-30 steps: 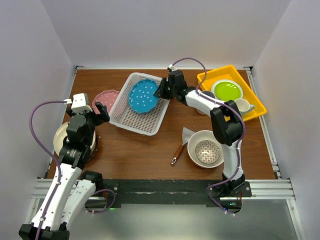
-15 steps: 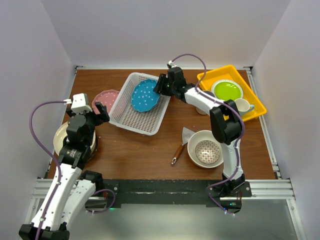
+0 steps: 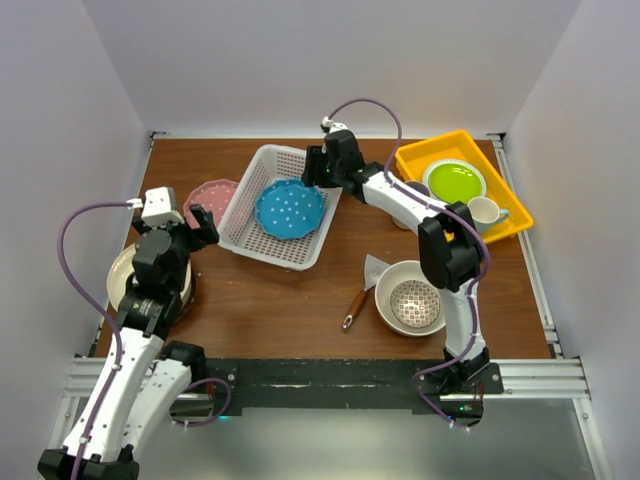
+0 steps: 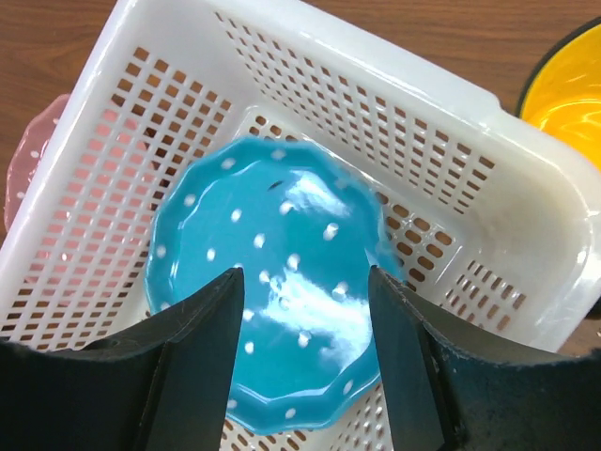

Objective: Place the mixed dishes into the plastic bin
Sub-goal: Place the plate in the plastic bin.

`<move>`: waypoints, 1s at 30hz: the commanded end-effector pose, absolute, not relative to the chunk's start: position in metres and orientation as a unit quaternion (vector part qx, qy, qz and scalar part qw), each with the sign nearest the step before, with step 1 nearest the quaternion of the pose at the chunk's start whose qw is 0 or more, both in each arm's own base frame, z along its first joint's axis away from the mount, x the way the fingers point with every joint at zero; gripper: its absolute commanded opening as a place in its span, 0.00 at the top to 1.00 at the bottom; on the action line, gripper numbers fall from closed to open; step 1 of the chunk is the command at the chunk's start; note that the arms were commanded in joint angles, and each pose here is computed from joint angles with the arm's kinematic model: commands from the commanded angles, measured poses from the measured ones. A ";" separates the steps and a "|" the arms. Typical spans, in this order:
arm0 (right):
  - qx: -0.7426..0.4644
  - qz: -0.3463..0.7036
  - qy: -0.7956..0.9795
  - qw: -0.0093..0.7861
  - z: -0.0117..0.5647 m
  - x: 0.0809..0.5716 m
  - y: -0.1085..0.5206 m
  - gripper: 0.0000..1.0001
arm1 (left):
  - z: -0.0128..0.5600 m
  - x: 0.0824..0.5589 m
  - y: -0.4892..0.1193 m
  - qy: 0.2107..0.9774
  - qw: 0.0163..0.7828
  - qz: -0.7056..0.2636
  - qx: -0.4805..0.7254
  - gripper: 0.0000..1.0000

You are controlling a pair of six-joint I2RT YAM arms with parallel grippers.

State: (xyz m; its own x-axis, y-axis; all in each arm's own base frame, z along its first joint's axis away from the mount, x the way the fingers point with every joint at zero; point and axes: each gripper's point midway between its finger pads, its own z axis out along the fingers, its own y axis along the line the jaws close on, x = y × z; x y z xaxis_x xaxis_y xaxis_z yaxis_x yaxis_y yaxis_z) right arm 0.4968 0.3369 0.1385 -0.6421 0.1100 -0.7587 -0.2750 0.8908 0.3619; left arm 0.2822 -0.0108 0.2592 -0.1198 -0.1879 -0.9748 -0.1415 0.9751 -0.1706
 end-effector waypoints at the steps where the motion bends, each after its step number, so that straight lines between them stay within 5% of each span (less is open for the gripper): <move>1: -0.065 0.219 0.854 0.467 0.183 0.501 0.337 0.40 | 0.265 0.283 -0.009 0.739 0.665 -0.015 -0.109 0.10; 9: -0.114 0.234 0.830 0.493 0.225 0.490 0.337 0.35 | 0.260 0.285 -0.013 0.744 0.659 -0.022 -0.106 0.08; 13: -0.243 0.282 0.789 0.489 0.249 0.458 0.354 0.27 | 0.259 0.286 -0.016 0.746 0.657 -0.029 -0.102 0.08; 18: -0.434 0.401 0.684 0.427 0.260 0.380 0.392 0.27 | 0.257 0.286 -0.020 0.750 0.653 -0.039 -0.097 0.08; 21: -0.542 0.376 0.640 0.394 0.237 0.343 0.412 0.31 | 0.255 0.285 -0.022 0.751 0.651 -0.044 -0.096 0.08; 22: -0.581 0.347 0.619 0.399 0.229 0.340 0.417 0.35 | 0.255 0.284 -0.023 0.752 0.651 -0.046 -0.095 0.08; 26: -0.645 0.325 0.605 0.334 0.190 0.315 0.437 0.75 | 0.254 0.283 -0.022 0.751 0.651 -0.045 -0.097 0.08; 30: -0.655 0.317 0.626 0.279 0.154 0.311 0.441 0.98 | 0.255 0.283 -0.022 0.750 0.653 -0.046 -0.098 0.08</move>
State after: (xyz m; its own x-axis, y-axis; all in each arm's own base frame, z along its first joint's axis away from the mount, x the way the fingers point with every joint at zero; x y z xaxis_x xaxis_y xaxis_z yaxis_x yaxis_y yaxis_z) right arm 0.3199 0.4559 0.1886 -0.0097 -0.5365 -0.8439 -0.9997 0.0224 -0.0027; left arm 0.2824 -0.0206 0.2498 -0.1538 -0.1910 -0.9695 -0.0946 0.9795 -0.1780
